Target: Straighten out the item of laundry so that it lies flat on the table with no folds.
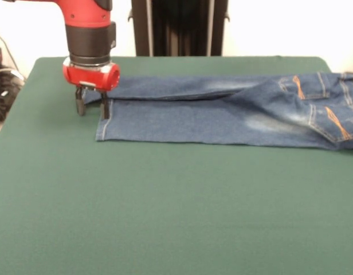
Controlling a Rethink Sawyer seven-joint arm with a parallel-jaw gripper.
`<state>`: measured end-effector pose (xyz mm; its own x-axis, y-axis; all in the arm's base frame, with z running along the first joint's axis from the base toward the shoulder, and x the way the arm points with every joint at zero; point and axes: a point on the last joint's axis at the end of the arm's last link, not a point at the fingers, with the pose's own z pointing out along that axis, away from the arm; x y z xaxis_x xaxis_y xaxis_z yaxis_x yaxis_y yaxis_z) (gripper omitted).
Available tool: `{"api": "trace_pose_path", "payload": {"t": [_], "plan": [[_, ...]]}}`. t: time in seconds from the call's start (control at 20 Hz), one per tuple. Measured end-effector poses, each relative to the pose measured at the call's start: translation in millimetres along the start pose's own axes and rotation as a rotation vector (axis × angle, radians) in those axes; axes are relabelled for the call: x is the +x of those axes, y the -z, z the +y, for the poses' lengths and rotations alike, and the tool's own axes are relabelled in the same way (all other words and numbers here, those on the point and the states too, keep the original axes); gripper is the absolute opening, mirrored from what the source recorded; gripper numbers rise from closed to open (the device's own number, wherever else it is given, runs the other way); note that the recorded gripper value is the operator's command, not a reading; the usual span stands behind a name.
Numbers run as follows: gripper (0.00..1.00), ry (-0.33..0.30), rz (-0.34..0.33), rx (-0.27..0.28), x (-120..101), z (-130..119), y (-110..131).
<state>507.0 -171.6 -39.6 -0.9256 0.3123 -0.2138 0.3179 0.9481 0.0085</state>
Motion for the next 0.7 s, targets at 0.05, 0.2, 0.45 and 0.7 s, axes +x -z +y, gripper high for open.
{"api": "trace_pose_path", "payload": {"t": [0.05,0.2,0.45,0.7], "plan": [[1.00,0.012,-0.002,-0.001,-0.3,3.8,-0.2],[1.00,0.057,-0.004,-0.007,0.0,23.8,-0.6],[1.00,0.104,-0.005,-0.018,1.4,49.6,-0.2],[1.00,0.130,-0.006,-0.022,2.0,63.3,0.6]]}}
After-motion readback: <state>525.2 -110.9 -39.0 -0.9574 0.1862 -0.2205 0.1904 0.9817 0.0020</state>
